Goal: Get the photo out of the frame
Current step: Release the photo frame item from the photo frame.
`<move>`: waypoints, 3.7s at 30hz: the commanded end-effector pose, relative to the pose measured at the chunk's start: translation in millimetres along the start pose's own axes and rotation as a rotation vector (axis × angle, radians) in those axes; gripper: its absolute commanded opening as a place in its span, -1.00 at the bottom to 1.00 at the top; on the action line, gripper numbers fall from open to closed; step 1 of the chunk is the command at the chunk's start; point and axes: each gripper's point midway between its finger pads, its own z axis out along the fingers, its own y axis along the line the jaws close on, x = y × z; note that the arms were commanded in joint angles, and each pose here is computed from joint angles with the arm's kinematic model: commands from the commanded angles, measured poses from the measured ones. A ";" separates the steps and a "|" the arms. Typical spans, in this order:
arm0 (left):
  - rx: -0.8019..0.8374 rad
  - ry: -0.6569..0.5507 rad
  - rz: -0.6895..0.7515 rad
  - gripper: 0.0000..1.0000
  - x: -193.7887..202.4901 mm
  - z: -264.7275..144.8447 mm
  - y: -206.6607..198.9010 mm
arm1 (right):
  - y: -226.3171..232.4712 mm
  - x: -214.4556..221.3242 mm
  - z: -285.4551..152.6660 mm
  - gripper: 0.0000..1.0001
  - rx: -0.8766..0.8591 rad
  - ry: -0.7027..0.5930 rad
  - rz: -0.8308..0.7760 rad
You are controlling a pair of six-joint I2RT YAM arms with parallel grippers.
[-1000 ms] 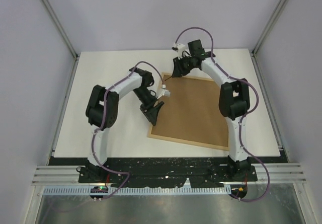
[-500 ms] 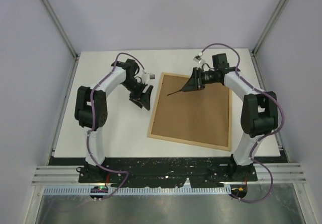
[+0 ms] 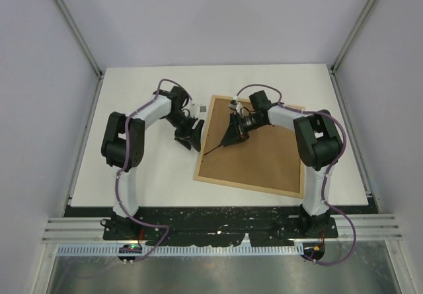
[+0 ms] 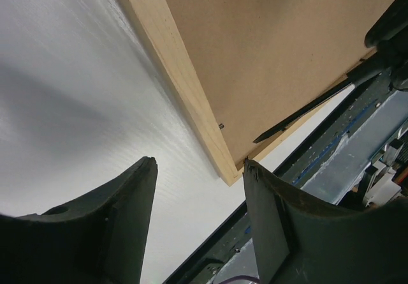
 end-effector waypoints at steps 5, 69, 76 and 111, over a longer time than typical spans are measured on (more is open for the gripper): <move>-0.064 0.009 0.005 0.15 -4.1 15.5 0.2 | -18.6 10.3 14.6 -0.85 0.019 0.024 0.036; -0.019 0.082 -0.098 -0.64 3.7 40.5 1.4 | -1.0 3.7 17.0 -0.85 -0.044 -0.005 -0.127; -0.016 0.078 -0.099 -0.64 1.5 41.0 0.4 | -10.0 1.3 19.0 -0.85 -0.015 -0.028 -0.125; -0.119 0.081 -0.160 -1.00 6.9 51.0 19.9 | -14.0 37.8 66.1 -0.85 -0.043 0.073 -0.036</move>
